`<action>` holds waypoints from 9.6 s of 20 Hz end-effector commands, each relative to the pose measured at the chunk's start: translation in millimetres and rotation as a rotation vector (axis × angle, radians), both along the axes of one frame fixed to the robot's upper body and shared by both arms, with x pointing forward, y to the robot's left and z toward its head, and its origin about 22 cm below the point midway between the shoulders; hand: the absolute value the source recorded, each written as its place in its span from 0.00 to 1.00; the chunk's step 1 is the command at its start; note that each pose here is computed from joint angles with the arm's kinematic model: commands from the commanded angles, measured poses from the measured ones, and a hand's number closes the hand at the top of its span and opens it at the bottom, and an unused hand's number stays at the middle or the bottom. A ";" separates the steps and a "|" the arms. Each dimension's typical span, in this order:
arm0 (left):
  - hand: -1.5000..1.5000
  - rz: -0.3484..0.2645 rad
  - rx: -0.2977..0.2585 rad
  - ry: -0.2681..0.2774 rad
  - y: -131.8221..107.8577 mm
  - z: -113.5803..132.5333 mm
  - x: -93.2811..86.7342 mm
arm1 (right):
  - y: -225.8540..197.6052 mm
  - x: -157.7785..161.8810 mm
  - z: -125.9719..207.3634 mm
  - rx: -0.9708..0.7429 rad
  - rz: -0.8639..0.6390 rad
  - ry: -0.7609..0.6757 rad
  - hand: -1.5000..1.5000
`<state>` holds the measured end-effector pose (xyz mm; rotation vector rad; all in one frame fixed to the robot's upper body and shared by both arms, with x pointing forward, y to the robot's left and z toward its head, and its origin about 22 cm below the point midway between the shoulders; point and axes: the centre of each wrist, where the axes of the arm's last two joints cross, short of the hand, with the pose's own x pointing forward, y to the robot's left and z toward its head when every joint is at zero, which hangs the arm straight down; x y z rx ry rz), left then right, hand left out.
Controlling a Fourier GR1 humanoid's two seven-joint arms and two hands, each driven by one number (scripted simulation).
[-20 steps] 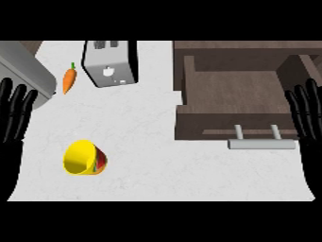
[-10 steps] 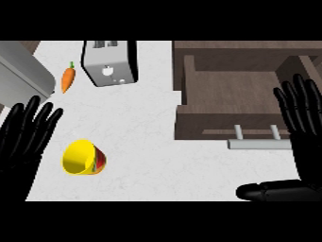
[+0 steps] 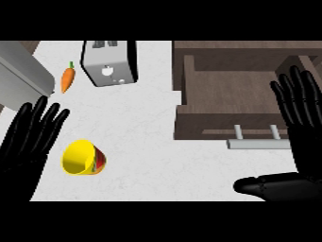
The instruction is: Pick up the cup, place it into the drawer and close the drawer
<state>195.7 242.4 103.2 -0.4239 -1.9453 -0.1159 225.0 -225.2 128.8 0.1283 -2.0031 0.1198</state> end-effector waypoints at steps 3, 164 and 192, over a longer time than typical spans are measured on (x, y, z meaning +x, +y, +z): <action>0.00 0.026 -0.006 0.032 5.5 8.3 3.4 | 1.7 -8.5 2.2 0.007 0.017 0.024 0.00; 1.00 0.144 0.060 -0.064 -203.1 71.9 207.7 | -28.4 13.2 10.1 -0.015 0.013 0.025 0.00; 1.00 0.190 0.401 0.019 -230.7 26.9 231.1 | -17.6 22.6 19.9 -0.013 0.099 -0.016 0.00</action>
